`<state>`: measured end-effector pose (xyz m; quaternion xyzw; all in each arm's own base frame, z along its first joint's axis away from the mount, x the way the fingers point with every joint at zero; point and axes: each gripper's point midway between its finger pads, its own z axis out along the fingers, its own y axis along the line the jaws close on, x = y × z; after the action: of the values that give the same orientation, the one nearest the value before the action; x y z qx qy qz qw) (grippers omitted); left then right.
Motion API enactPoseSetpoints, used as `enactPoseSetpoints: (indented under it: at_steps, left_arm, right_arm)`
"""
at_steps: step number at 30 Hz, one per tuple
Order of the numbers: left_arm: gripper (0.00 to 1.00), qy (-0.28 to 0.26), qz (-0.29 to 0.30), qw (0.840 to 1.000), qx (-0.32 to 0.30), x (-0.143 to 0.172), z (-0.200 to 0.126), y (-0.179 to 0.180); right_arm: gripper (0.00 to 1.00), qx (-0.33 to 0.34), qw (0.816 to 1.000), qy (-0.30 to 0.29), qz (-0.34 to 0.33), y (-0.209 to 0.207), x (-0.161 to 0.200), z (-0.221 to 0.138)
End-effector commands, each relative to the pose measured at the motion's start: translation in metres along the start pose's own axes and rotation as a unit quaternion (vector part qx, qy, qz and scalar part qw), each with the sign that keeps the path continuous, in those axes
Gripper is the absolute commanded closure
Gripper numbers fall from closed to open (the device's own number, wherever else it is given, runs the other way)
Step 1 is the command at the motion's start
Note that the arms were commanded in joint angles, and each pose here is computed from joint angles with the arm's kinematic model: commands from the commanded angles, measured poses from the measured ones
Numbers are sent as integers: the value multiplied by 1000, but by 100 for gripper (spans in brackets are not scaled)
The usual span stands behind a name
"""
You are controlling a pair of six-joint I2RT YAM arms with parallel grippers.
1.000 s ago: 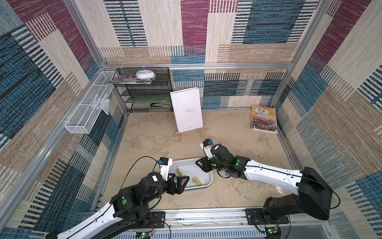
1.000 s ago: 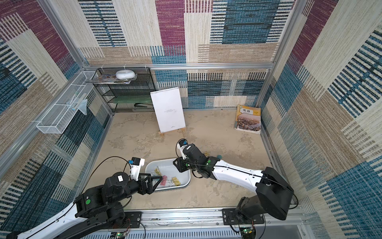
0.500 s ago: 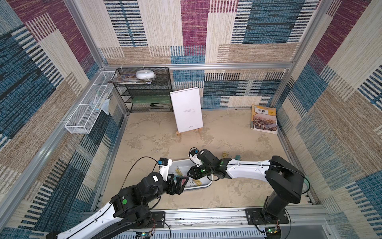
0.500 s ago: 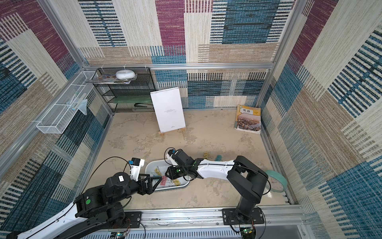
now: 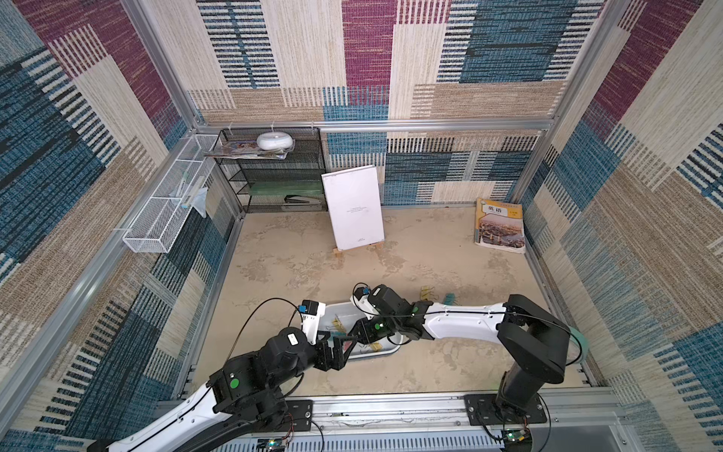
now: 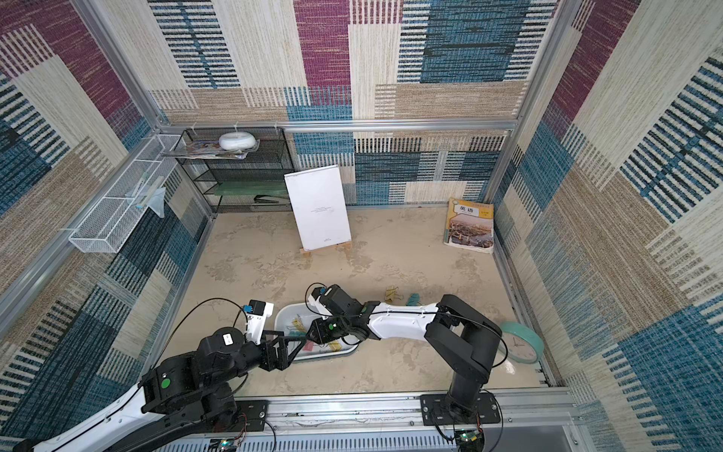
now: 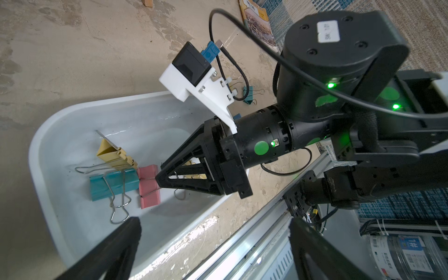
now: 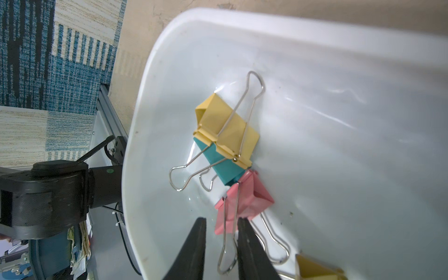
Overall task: Take out the binder clips from the storage box
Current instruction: Pick up the binder clip from the storage box, then place the binder clip at the center of the board.
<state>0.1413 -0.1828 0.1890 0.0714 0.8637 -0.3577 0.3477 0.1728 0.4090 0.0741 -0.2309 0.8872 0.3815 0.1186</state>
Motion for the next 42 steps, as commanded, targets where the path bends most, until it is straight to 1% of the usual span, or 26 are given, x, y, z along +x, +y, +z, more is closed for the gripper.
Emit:
enactPoseSetpoints:
  at_steps: [1,7,9,11,12,18,24,27,32,37,42]
  left_arm:
    - [1,0,0,1000,-1,0,0,0]
    - [1,0,0,1000,-2,1,1,2]
    - [1,0,0,1000,0,1,0,1]
    - [1,-1,1,1000,0,0,0,1]
    - [1,0,0,1000,0,1,0,1]
    - [1,-3,3,1000,-4,-1,2,1]
    - [1,4,10,1000,3,-5,11,-7]
    - [1,6,13,1000,8,-8,15,-13]
    - [1,10,18,1000,17,-12,22,-23]
    - [1,17,27,999,28,-16,30,-34]
    - [1,24,35,998,37,-20,40,-44]
  right_arm:
    - [72,31,999,14,8,-13,7,1]
    - [75,49,998,27,13,-21,14,2]
    - [83,49,998,29,13,-21,14,3]
    - [95,49,998,26,11,-19,11,1]
    - [100,50,998,23,11,-18,9,0]
    - [100,55,998,-15,-5,-6,-10,-22]
    - [100,64,995,-76,-25,11,-31,-65]
    - [100,86,990,-112,-25,12,-40,-93]
    - [100,130,976,-174,-13,2,-47,-140]
    - [100,171,958,-227,26,-29,-40,-186]
    - [100,203,938,-268,84,-75,-19,-226]
